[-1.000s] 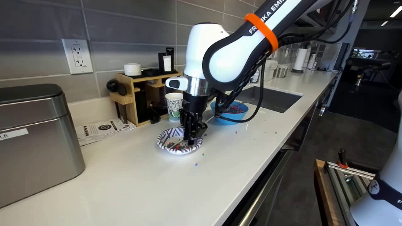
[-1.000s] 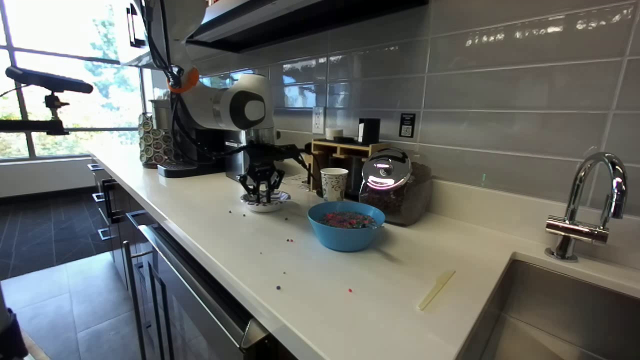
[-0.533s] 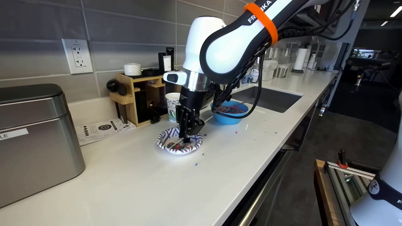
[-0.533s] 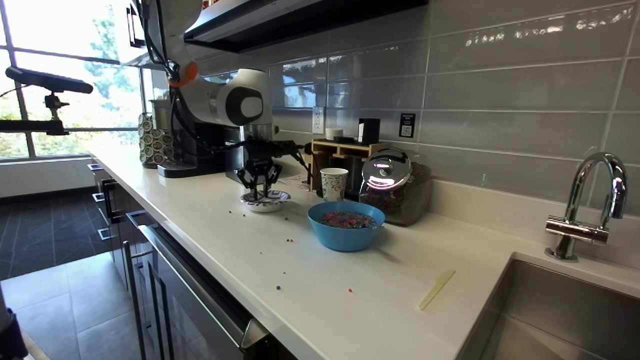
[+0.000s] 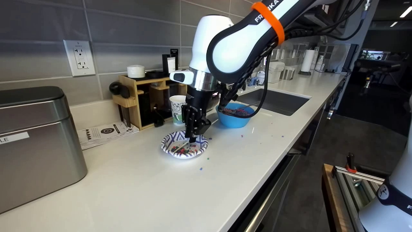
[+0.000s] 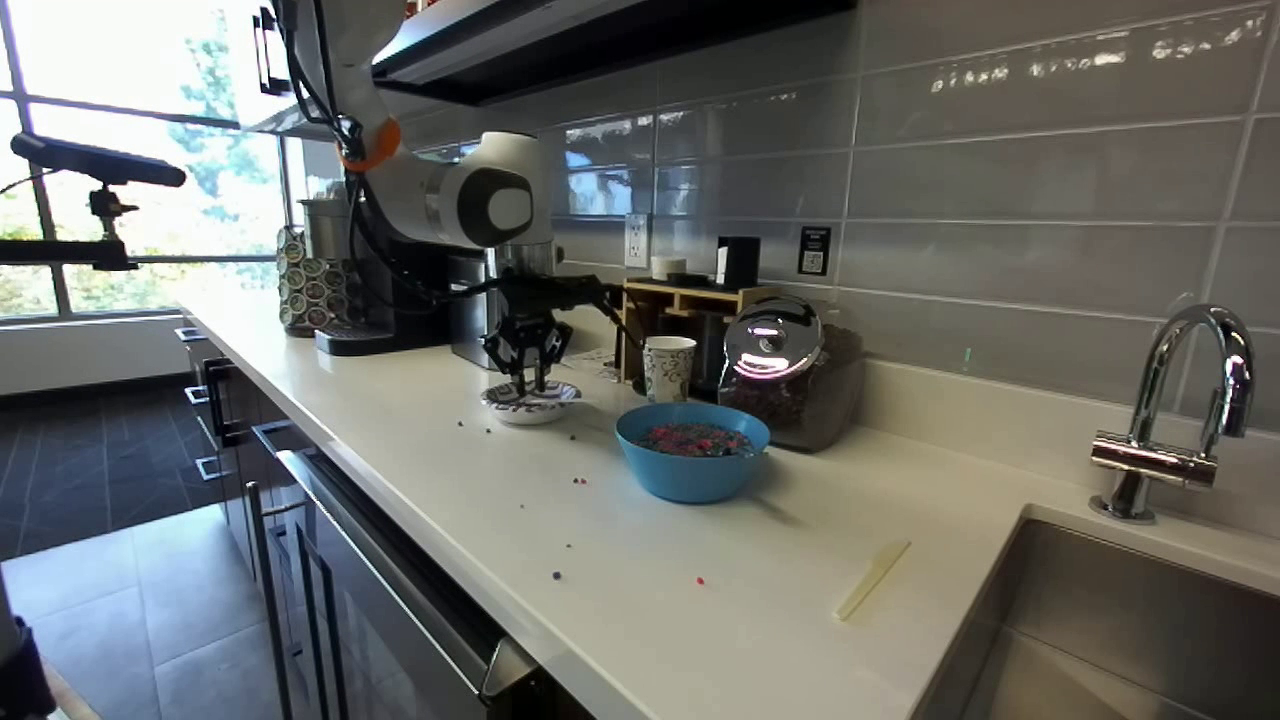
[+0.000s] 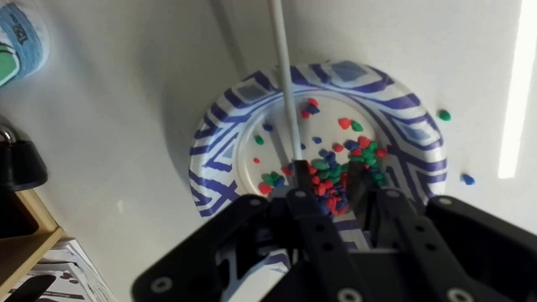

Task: Move the straw from the bowl to the coffee cup

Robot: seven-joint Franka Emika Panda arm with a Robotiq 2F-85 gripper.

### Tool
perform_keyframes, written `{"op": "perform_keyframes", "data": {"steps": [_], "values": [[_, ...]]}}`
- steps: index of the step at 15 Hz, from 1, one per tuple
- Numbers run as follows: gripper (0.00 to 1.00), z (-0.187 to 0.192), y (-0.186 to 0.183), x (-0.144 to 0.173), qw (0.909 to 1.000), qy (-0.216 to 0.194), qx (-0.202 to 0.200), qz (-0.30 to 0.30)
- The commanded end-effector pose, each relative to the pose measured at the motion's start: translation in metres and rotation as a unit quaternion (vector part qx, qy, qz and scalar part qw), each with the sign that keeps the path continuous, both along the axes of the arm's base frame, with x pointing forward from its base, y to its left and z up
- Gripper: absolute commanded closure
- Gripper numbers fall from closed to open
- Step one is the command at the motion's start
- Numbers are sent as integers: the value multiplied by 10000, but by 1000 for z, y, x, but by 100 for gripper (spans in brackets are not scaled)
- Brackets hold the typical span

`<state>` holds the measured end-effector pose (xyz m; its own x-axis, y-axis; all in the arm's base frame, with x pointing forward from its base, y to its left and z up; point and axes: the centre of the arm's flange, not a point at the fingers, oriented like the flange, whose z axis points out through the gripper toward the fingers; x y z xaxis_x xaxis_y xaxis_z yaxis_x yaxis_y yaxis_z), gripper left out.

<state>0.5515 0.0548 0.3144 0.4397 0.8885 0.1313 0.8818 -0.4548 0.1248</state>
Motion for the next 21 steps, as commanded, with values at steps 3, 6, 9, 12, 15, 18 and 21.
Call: {"op": "perform_keyframes", "data": {"steps": [3,6,9,12,15,18,21], "values": [[78,-9,-3,1,9992,-74,-134,371],[77,-13,-3,1,9987,-47,-163,473],[78,-18,-3,1,9982,-24,-217,551],[89,-21,-3,1,9978,-16,-256,616],[99,-21,-4,1,9974,-32,-285,657],[95,-13,-3,2,9967,-92,-322,741],[89,-5,-3,6,9957,-163,-380,827]]}}
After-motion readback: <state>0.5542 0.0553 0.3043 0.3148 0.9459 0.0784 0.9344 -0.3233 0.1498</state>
